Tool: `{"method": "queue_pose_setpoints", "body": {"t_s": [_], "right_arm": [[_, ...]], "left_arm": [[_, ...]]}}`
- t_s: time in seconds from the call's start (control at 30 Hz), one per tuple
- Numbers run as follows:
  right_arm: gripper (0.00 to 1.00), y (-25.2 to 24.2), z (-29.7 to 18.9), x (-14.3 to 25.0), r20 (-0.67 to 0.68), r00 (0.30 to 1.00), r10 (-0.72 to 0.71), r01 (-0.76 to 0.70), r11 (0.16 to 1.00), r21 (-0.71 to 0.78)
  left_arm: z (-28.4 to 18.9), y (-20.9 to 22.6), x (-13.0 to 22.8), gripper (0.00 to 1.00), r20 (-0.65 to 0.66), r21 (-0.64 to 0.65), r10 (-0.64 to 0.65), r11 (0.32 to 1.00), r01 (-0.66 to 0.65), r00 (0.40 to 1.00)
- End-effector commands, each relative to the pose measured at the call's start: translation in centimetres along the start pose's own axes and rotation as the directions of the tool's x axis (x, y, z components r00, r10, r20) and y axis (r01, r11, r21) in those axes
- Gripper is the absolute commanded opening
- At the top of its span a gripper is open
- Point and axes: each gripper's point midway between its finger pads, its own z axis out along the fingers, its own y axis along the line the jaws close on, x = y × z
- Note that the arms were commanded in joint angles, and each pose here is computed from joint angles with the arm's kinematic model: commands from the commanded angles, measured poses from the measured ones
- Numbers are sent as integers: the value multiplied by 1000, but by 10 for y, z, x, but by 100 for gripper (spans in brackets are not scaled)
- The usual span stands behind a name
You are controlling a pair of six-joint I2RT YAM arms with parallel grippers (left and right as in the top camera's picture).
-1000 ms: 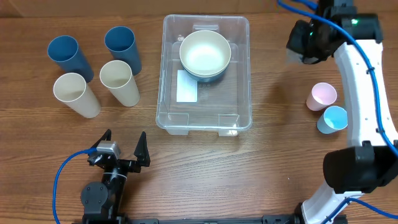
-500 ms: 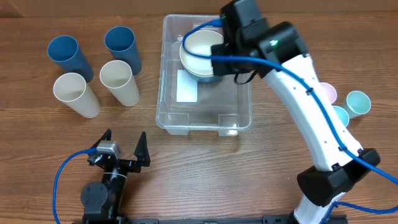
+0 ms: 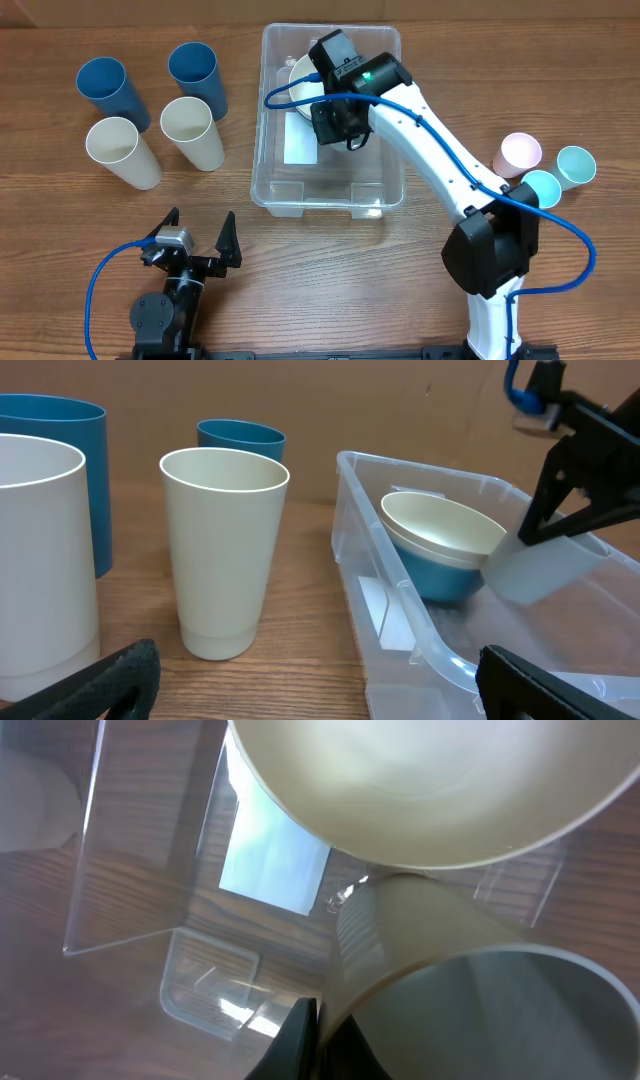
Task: Pack container
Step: 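Carry the grey cup into the bin beside the bowls and release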
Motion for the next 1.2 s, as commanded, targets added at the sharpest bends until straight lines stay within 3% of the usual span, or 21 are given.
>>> {"method": "queue_pose_setpoints", "body": {"t_s": [0.0,0.4,0.6,0.83,1.0,1.17], "right_arm": [[4,8,4,-1,1,1000,-12,12,1000,-22],[4,15,38,1,-27,999,-39,39,999,-3],[27,16,38,-3,-12,999,-40,40,999,-4],[33,17,36,-3,-12,998,-64,63,998,-5],[34,22,9,-14,17,995,-97,97,995,-13],[38,16,-51,-33,88,993,-74,74,997,2]], "left_arm": [[0,0,0,100,4,-1,21,1000,-21,1000],[0,0,0,100,4,-1,21,1000,-21,1000],[0,0,0,100,4,-1,21,1000,-21,1000],[0,0,0,100,4,-1,21,1000,-21,1000],[0,0,0,100,4,-1,21,1000,-21,1000],[0,0,0,100,4,-1,21,1000,-21,1000]]}}
